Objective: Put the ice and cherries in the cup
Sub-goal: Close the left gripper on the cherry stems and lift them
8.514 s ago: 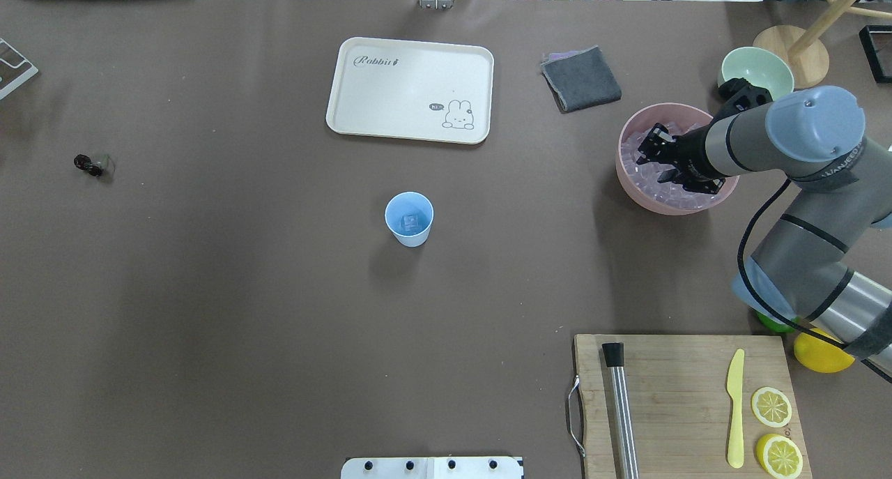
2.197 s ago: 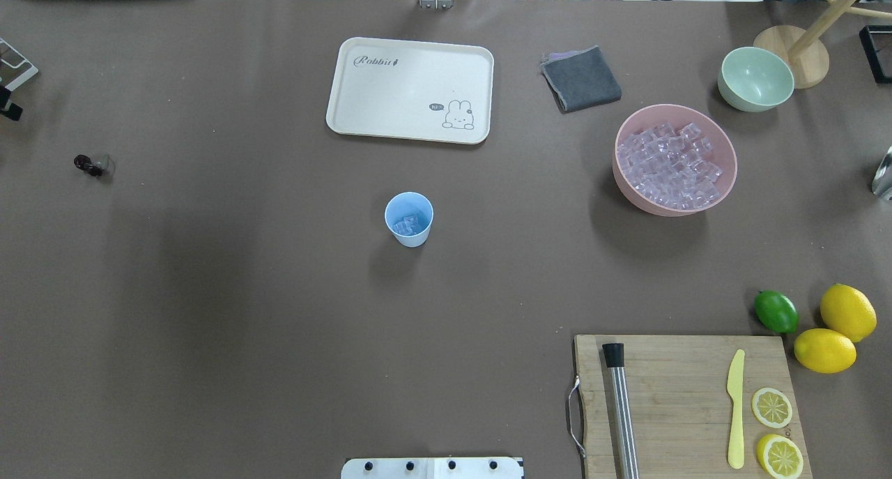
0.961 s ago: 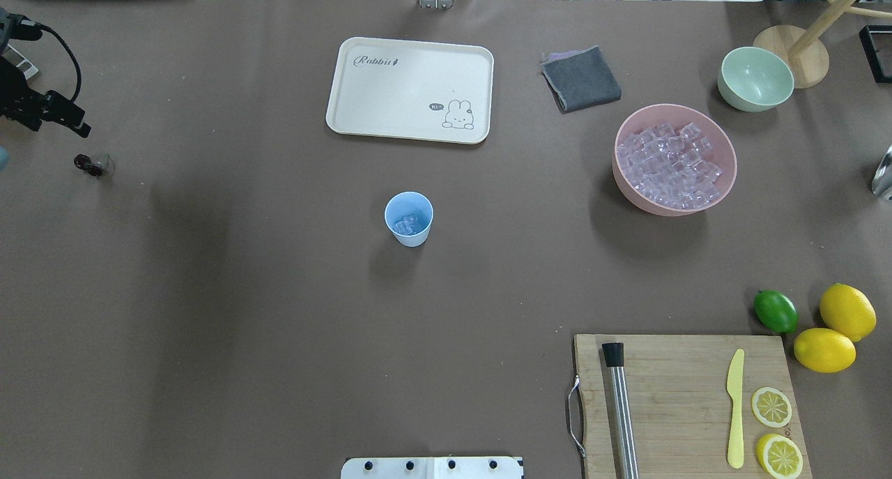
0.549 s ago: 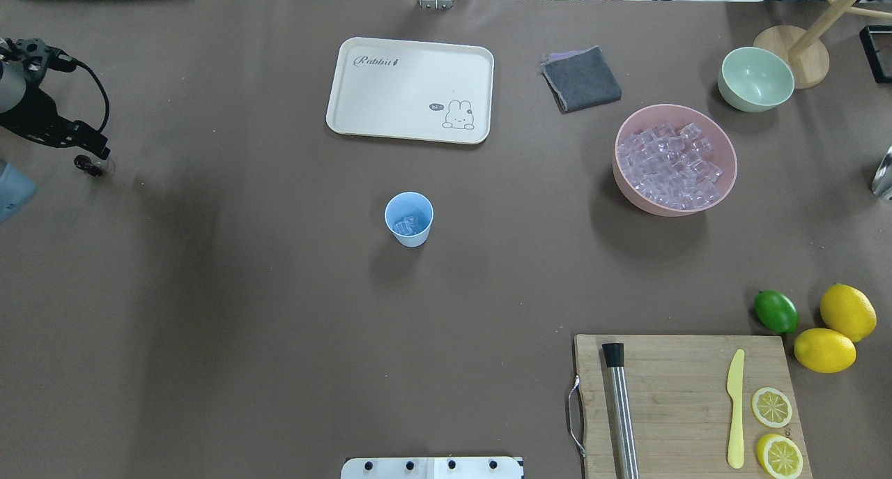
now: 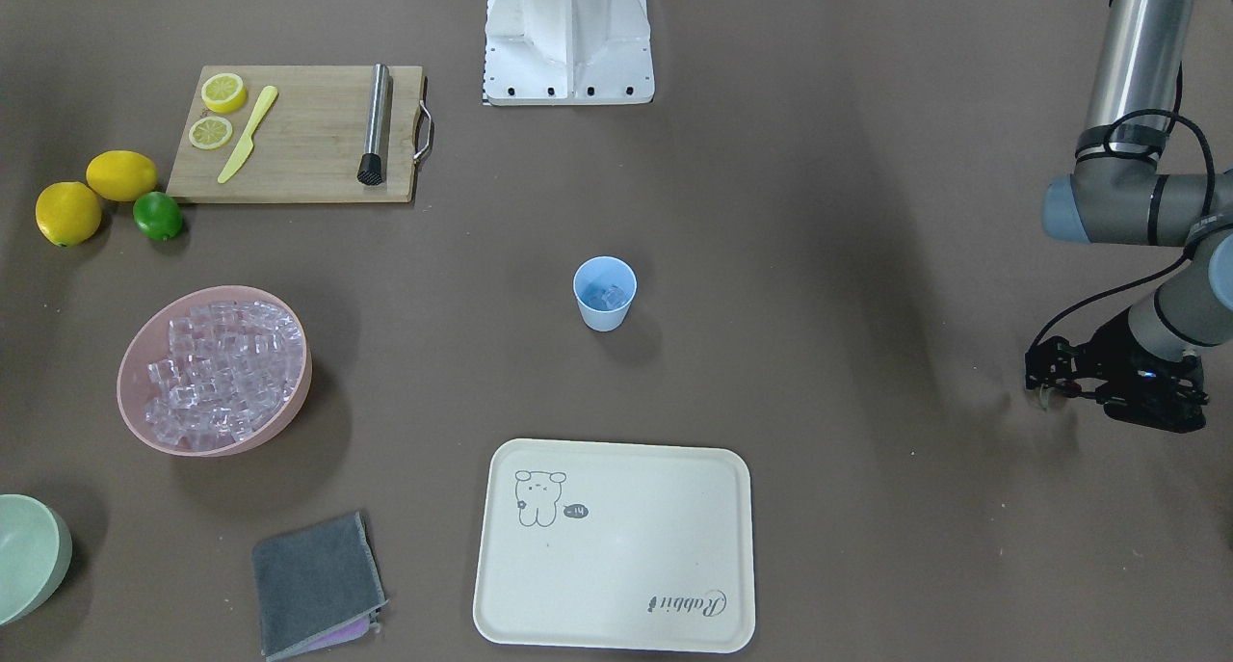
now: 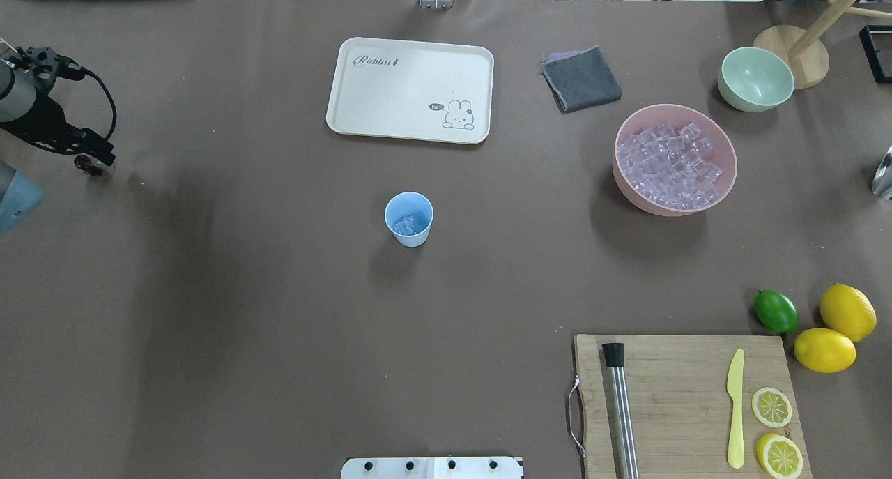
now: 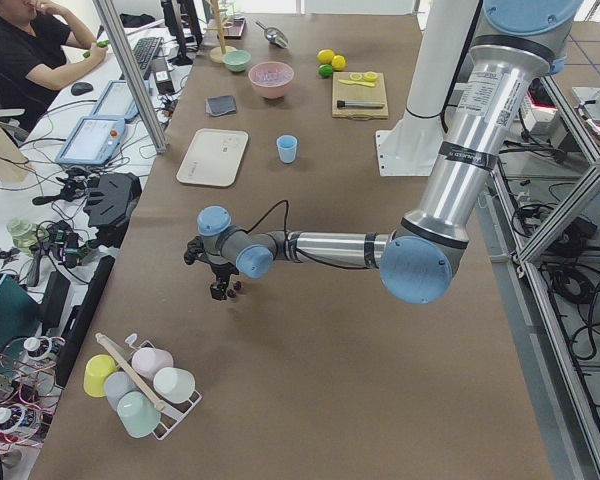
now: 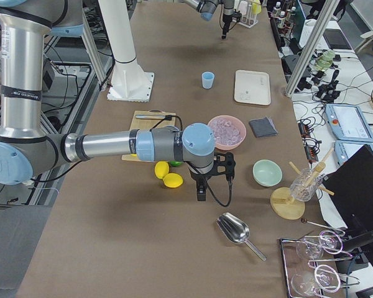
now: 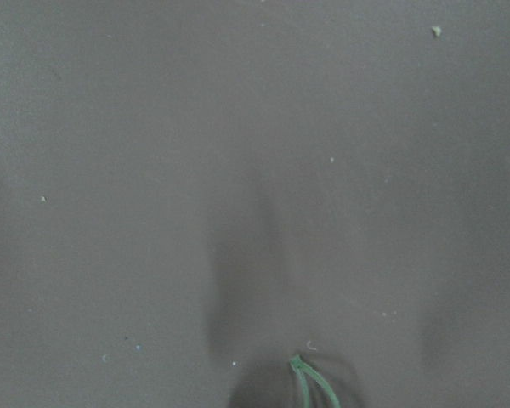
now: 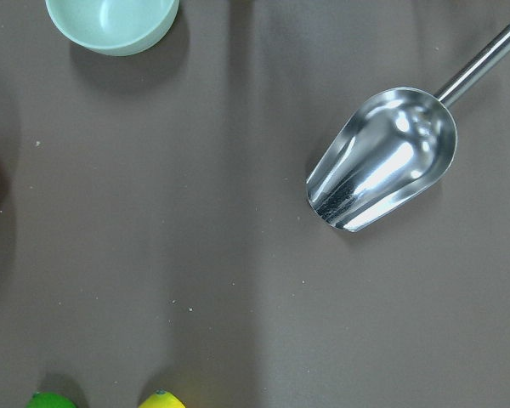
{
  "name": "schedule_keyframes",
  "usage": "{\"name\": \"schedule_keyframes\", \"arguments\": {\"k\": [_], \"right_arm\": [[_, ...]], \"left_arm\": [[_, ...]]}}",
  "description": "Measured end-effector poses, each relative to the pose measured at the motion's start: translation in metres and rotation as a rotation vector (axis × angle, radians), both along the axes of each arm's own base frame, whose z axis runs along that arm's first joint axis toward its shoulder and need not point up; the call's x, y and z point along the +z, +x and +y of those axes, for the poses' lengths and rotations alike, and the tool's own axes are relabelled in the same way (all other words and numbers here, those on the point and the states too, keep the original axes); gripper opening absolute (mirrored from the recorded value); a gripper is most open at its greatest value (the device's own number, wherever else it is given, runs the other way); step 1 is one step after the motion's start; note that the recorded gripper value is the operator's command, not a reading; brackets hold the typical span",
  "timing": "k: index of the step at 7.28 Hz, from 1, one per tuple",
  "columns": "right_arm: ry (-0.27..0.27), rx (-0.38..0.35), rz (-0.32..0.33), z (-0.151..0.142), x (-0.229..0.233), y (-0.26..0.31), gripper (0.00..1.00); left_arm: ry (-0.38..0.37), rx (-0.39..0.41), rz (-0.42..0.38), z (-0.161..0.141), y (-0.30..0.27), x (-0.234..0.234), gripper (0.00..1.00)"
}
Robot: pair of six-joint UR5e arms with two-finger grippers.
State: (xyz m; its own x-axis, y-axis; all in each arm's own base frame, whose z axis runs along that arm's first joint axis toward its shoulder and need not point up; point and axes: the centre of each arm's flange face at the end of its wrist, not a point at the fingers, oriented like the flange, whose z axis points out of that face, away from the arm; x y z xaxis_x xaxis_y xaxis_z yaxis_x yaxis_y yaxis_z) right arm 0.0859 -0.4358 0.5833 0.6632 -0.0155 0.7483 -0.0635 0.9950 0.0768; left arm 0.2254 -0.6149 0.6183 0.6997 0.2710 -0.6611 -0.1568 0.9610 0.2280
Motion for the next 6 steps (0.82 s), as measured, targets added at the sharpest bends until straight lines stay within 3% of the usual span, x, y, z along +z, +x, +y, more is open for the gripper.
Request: {"name": "schedule_keyframes", "arguments": {"k": [1,3,6], "right_arm": [[0.000,0.000,0.000,0.000,0.000,0.000,1.00],[0.006,-0.001,0.002,0.000,-0.002,0.000,1.00],[0.020,-0.001,0.005,0.001,-0.009,0.001,1.00]], "left_arm": [[-0.001,0.001,-0.001,0.000,0.000,0.002,0.80],[0.001,0.001,0.000,0.003,-0.001,0.007,0.41],[-0.001,0.002,0.002,0.005,-0.001,0.014,0.35]]}}
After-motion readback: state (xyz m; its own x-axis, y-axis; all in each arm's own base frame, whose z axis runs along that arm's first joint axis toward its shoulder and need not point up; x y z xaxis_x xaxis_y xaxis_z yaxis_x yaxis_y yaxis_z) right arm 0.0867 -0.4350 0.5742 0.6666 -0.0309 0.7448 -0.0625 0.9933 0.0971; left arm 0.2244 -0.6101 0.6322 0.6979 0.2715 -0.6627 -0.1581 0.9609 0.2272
